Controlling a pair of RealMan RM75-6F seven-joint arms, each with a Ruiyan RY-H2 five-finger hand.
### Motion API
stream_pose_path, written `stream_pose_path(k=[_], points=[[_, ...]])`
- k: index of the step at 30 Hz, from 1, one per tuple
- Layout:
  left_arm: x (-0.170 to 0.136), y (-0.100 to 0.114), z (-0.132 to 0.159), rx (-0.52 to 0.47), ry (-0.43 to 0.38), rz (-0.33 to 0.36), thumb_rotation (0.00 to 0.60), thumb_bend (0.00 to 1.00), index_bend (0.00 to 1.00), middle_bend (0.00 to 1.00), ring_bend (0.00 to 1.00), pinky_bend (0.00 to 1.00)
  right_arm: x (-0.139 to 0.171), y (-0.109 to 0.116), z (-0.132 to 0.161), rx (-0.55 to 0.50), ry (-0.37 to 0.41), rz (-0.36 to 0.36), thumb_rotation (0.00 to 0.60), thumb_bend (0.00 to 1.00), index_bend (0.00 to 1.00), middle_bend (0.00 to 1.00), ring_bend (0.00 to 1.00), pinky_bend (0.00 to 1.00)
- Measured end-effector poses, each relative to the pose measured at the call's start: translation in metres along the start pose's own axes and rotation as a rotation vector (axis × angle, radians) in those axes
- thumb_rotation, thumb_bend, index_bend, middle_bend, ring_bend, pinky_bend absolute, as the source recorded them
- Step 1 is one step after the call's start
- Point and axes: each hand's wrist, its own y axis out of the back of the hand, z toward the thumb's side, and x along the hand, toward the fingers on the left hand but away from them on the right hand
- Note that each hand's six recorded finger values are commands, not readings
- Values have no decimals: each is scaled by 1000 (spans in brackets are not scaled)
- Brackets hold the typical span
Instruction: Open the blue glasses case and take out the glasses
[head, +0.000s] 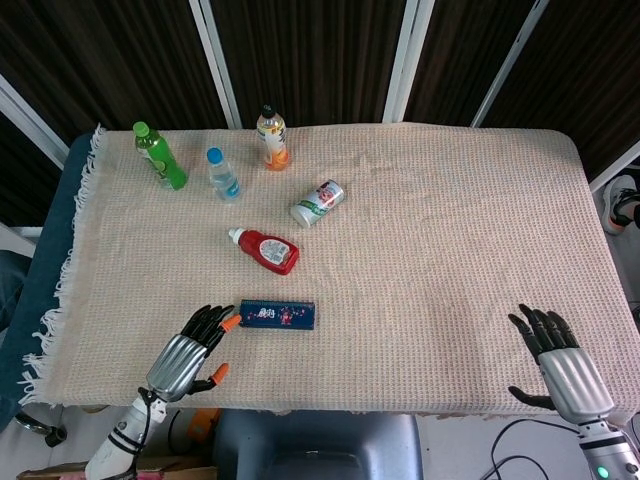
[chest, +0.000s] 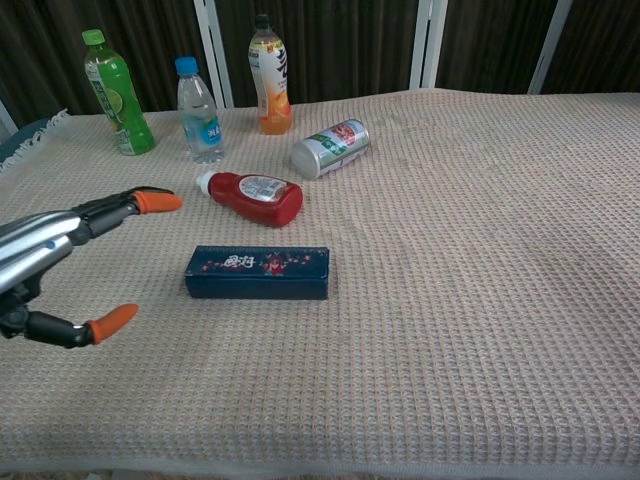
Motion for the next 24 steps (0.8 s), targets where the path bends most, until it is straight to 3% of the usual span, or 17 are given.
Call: stream_pose_path(k=[7, 24], points=[[47, -29, 24, 38, 14, -49, 600, 375, 143, 0, 0, 0, -1, 2, -3, -10, -5, -1, 600, 152, 0, 0, 0, 32], [105, -48, 23, 105, 106, -33, 600, 393, 271, 0, 0, 0, 0, 15, -11, -68, -24, -43, 600, 153, 0, 0, 0, 32]])
